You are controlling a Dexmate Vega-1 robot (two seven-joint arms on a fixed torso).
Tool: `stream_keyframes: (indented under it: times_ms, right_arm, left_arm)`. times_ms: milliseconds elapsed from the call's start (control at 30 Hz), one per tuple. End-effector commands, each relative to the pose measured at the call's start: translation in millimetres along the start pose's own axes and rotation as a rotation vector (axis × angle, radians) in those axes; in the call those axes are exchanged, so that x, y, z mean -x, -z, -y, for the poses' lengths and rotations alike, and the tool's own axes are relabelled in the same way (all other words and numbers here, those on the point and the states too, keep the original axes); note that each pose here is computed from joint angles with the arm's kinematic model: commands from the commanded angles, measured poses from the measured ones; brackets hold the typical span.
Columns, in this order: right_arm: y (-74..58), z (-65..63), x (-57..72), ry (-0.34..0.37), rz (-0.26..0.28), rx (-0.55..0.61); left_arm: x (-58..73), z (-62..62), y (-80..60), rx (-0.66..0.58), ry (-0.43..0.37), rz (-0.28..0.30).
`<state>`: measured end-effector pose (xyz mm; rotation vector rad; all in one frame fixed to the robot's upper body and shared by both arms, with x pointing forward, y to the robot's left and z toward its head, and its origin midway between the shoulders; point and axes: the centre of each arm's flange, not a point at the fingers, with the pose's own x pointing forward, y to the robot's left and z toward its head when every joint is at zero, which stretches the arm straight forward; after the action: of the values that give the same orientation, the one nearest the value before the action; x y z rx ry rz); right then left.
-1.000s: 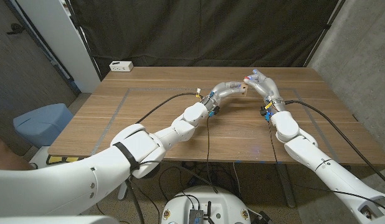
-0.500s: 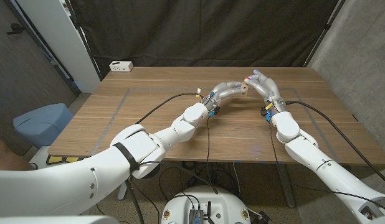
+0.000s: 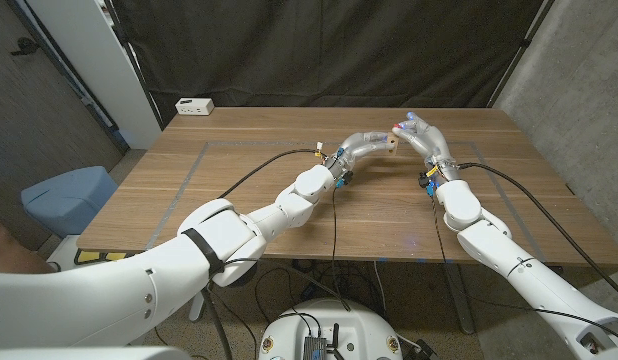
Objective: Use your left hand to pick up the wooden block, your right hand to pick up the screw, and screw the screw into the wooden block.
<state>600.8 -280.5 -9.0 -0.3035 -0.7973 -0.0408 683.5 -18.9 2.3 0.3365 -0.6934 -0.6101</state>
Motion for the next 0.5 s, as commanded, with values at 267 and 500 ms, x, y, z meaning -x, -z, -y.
stream_keyframes:
  times_ms: [267, 500]
  right_arm:
    - [-0.9, -2.5, 0.5, -0.016, 0.0, 0.01]
    - [-0.9, -2.8, -0.3, -0.026, 0.0, 0.013]
  left_arm:
    - [-0.6, -0.7, 0.1, 0.004, 0.002, -0.003]
    - [-1.0, -0.4, 0.3, 0.007, 0.003, -0.006]
